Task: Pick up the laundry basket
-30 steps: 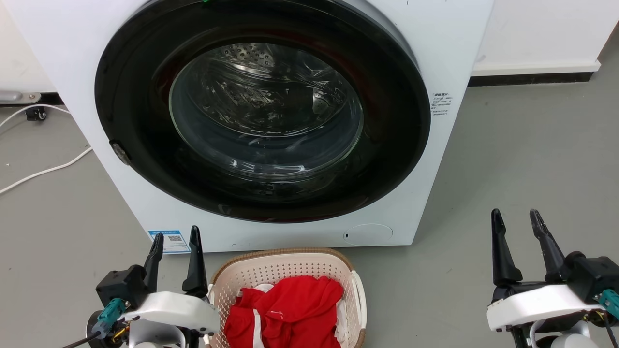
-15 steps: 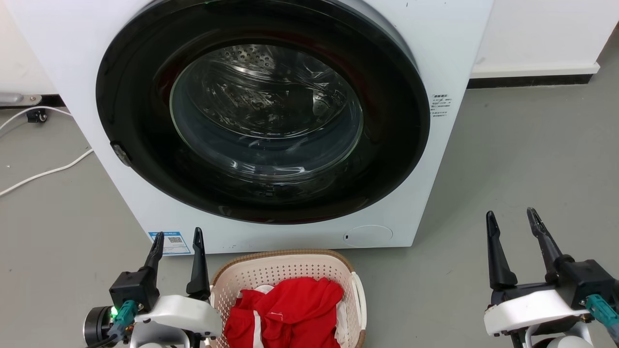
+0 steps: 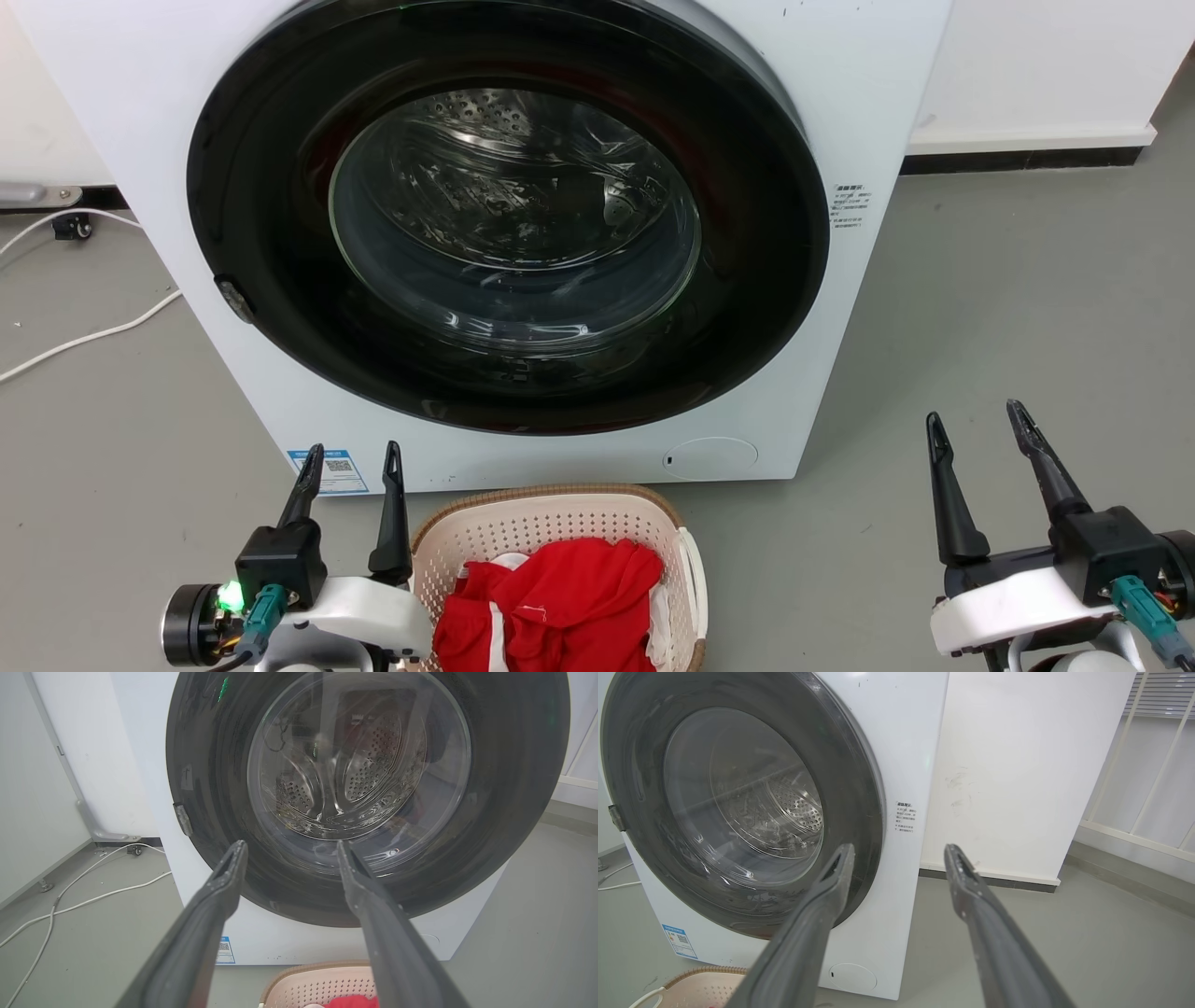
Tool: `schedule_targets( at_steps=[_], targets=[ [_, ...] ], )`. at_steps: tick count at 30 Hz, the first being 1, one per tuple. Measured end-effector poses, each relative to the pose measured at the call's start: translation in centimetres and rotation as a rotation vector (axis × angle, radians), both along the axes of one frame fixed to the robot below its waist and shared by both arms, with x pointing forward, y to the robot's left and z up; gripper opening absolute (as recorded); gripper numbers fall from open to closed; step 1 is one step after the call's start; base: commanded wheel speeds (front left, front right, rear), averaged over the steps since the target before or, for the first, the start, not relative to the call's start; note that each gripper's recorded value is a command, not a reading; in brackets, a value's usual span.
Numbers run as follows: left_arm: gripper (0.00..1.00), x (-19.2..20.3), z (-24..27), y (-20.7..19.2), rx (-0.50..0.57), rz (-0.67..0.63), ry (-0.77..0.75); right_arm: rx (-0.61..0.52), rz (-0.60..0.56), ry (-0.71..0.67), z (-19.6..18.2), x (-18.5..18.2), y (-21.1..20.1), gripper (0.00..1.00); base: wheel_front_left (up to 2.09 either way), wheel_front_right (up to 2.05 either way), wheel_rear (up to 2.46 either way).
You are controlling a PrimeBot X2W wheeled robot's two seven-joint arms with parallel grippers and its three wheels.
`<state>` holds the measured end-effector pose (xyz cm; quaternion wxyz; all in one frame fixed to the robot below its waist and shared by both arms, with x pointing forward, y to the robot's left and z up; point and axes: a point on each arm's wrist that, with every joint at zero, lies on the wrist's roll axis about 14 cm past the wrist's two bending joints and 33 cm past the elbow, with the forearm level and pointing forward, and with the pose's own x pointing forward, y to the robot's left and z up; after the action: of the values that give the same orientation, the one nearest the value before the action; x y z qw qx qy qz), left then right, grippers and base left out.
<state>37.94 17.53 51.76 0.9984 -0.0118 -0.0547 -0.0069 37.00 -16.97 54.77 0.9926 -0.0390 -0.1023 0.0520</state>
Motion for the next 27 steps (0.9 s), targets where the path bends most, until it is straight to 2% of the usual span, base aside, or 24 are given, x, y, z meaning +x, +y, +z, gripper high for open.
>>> schedule_targets(
  at_steps=[27],
  targets=[
    [1.0,-0.08,-0.39,0.07,0.009,-0.002,0.011,0.05,-0.005,0.021,-0.7,-0.09,-0.23,1.0,0.0,0.0,0.0]
  ],
)
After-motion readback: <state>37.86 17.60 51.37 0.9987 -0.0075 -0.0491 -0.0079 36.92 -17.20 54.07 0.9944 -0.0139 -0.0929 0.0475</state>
